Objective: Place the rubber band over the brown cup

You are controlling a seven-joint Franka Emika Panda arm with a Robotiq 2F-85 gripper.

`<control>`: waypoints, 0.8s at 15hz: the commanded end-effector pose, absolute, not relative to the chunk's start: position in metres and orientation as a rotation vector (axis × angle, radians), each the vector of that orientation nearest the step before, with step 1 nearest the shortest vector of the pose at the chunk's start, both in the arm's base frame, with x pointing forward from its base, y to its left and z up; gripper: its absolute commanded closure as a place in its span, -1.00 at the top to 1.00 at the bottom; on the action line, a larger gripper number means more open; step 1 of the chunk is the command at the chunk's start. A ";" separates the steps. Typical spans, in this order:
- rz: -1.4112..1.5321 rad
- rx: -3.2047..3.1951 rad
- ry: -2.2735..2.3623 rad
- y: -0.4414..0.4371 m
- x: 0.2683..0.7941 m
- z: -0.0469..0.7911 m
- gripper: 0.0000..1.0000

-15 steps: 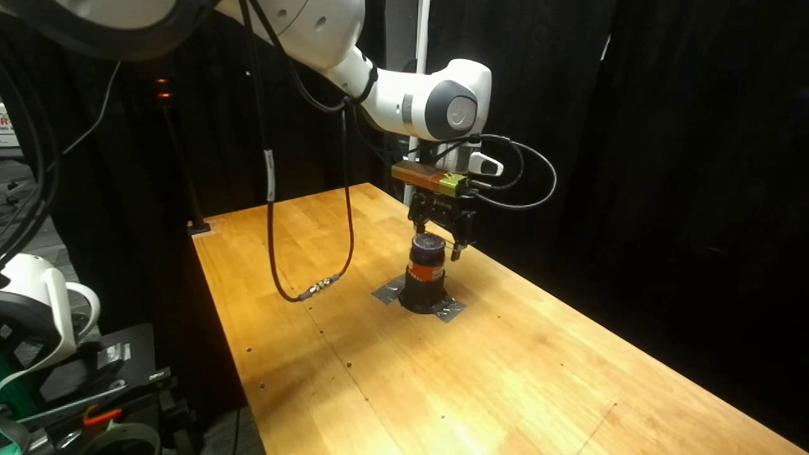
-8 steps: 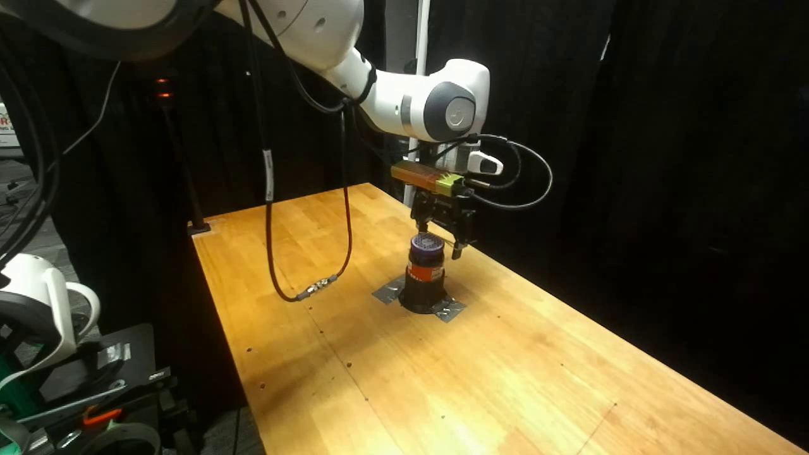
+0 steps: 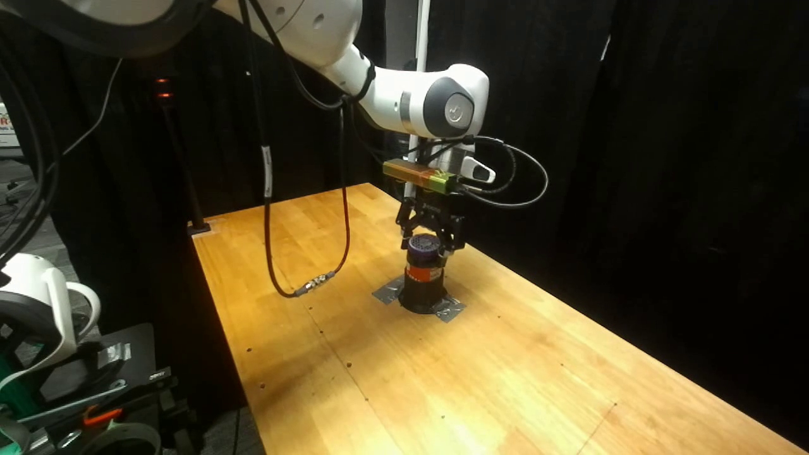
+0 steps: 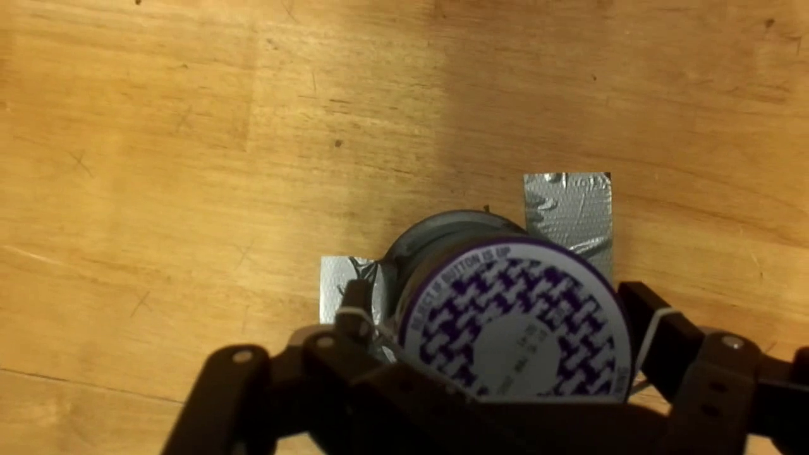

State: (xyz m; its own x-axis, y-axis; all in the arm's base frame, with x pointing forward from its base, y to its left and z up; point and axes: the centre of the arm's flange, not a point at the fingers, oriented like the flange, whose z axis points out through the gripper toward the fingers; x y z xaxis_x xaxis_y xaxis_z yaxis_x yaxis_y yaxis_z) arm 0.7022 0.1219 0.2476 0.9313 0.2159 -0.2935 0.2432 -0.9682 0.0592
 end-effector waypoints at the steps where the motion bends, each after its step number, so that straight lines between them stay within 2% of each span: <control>1: -0.508 2.954 0.436 0.117 0.670 0.261 1.00; 7: -0.290 3.014 0.519 0.098 0.621 0.267 1.00; 12: 0.089 3.035 0.551 0.083 0.586 0.258 1.00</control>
State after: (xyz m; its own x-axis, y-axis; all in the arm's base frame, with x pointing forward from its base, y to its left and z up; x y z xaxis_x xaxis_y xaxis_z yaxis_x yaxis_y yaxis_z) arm 0.6556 0.0995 0.2567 0.9439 0.3232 -0.0678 0.3268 -0.9437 0.0509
